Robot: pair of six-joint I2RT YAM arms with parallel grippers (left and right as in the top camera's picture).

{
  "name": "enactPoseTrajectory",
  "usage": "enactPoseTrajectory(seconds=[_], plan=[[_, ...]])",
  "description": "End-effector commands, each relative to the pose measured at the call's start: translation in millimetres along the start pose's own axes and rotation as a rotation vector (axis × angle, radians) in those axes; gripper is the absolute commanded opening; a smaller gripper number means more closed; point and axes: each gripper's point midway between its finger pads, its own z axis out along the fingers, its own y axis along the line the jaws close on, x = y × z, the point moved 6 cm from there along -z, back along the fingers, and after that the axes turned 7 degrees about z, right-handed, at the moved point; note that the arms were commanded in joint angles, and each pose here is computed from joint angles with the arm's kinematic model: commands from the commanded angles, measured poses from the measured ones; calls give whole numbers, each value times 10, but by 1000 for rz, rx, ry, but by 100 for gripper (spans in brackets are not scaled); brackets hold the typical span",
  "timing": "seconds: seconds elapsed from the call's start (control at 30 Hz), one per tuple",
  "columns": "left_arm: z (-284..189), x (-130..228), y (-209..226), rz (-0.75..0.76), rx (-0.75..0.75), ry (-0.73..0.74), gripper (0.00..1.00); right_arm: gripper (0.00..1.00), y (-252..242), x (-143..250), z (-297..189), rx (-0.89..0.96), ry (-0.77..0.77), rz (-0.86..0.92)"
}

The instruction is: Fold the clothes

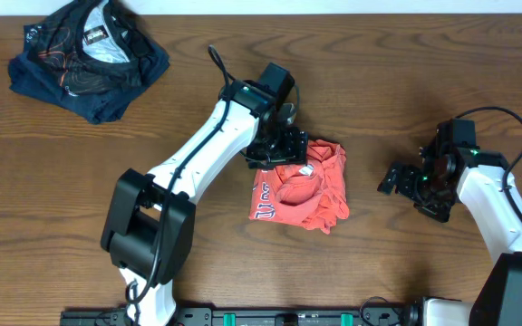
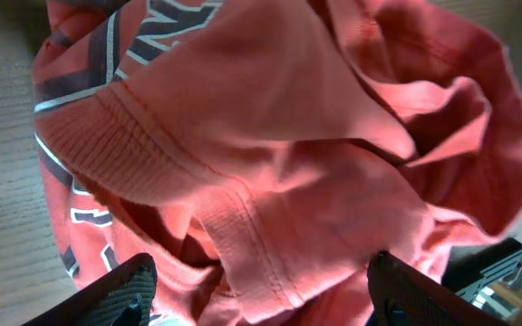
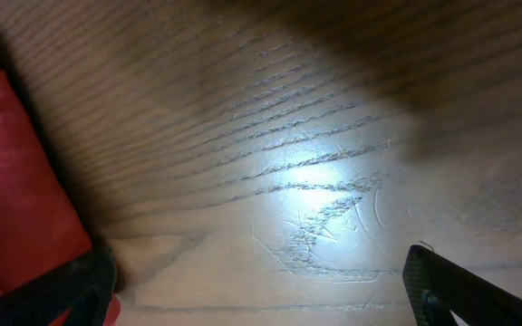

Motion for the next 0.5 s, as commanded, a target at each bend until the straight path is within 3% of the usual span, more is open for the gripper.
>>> enactPoseTrajectory(seconds=[0.0,0.17,0.47], plan=[[54,4,14,-17,12,16,71,99,20,29,9,-7,6,1],[55,-43,-4,-42,22,-8,63,99,19,30,9,-6,7,1],[54,-39,-40,-47,53,0,62,99,17,35,9,-5,10,2]])
